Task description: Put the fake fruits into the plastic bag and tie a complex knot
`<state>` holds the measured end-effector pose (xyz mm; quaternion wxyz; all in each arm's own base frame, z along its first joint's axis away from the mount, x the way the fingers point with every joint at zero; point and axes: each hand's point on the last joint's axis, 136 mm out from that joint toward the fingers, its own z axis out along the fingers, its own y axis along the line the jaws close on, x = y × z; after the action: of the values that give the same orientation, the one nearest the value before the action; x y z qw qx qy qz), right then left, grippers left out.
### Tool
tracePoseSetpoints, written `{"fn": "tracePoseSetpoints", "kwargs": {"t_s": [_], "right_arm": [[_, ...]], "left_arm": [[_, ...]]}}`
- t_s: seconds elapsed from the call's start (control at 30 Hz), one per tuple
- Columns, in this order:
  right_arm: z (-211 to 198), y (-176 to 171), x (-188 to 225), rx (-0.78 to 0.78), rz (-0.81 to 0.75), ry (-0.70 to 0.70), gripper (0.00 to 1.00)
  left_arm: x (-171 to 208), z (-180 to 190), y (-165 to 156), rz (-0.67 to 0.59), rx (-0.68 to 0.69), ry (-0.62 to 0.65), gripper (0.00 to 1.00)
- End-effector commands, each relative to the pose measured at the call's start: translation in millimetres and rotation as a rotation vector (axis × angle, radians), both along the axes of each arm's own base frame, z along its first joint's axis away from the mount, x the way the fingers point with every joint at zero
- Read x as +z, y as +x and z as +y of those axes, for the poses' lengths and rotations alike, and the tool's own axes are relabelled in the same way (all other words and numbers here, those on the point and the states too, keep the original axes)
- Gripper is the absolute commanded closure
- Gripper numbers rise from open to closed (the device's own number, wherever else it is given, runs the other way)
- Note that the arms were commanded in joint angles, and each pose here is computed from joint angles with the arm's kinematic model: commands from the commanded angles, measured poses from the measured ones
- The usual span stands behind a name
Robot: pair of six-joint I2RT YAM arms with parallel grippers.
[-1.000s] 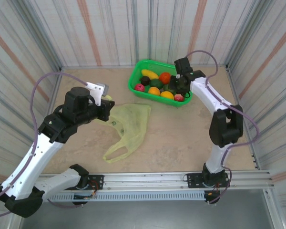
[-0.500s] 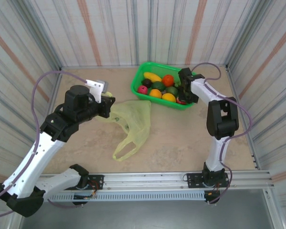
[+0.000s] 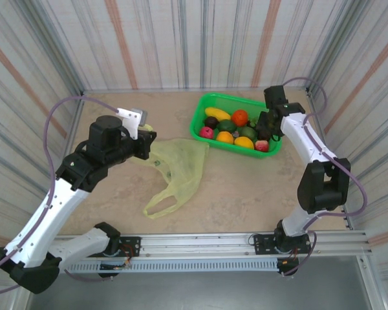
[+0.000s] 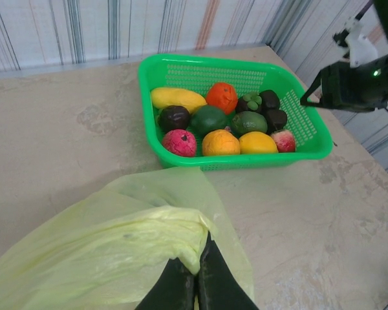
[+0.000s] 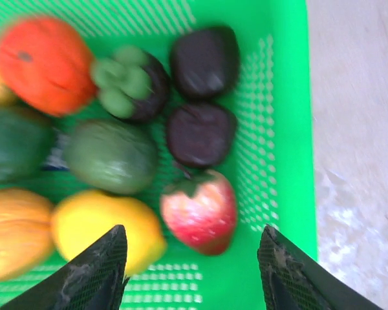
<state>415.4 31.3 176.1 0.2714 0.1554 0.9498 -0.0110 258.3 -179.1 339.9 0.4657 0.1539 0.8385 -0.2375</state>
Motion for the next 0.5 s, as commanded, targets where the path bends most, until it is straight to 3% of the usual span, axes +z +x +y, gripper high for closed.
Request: {"fn": "tracePoseSetpoints", "kwargs": {"t_s": [0.0,0.47], "right_arm": [[18,27,-4,0.097,-0.004,0.063,0.41],[18,84,-76,0.12,0.132,0.095,0.37]], "left_arm": [[4,-1,6,-0.014,0.006,-0.004,1.0],[5,-4,12,-0.001,0.007,0.004,1.0]]}}
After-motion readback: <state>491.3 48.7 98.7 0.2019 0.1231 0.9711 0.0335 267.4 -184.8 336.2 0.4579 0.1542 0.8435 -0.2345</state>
